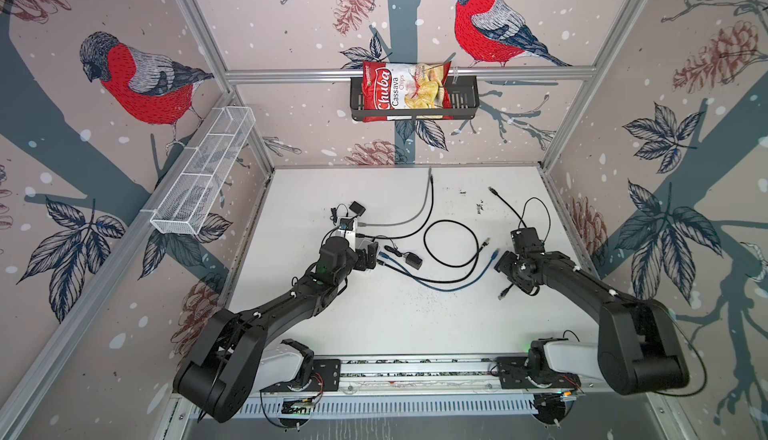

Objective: Insert the plug into the switch port

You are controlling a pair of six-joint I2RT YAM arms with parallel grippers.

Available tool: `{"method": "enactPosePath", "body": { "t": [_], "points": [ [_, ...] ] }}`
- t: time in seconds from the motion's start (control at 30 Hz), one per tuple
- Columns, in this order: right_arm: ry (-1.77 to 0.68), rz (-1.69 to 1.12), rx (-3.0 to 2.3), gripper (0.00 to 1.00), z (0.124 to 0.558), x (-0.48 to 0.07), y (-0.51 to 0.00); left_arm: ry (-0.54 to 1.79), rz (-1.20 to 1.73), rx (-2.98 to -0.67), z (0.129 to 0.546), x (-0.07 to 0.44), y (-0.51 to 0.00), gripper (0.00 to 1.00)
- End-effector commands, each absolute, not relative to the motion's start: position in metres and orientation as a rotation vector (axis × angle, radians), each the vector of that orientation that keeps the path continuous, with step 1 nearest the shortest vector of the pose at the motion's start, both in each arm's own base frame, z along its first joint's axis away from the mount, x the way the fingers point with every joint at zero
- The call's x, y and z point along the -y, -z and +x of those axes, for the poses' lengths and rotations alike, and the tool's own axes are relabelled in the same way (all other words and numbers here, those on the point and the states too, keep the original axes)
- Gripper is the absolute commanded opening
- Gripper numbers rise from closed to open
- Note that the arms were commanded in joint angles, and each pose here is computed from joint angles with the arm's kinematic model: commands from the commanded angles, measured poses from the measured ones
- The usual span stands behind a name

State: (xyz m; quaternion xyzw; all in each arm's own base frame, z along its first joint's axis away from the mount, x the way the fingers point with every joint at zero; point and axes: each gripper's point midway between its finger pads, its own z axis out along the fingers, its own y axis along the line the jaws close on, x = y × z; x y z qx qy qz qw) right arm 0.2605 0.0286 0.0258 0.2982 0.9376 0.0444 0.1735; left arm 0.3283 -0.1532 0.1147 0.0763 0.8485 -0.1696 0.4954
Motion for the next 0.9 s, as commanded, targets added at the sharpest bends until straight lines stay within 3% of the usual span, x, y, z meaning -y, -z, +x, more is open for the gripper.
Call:
{"method": "enactPosePath", "body": {
  "t": [0.0, 0.27, 0.73, 0.87],
  "points": [
    [-0.121, 0.842, -2.732, 0.66, 0.245, -0.032, -0.017, 0.417, 0.215, -2.014, 0.332, 0.157, -0.125, 0.98],
    [-0.195, 0.828, -2.772, 0.35, 0.238, -0.047, -0.008, 0.401, 0.218, -2.0, 0.333, 0.155, -0.128, 0.98],
    [-0.234, 0.751, -2.811, 0.05, 0.242, -0.07, -0.007, 0.376, 0.246, -2.009, 0.334, 0.155, -0.123, 0.97],
    [-0.232, 0.708, -2.829, 0.01, 0.243, -0.08, -0.009, 0.373, 0.253, -2.004, 0.335, 0.156, -0.124, 0.97]
  ]
}}
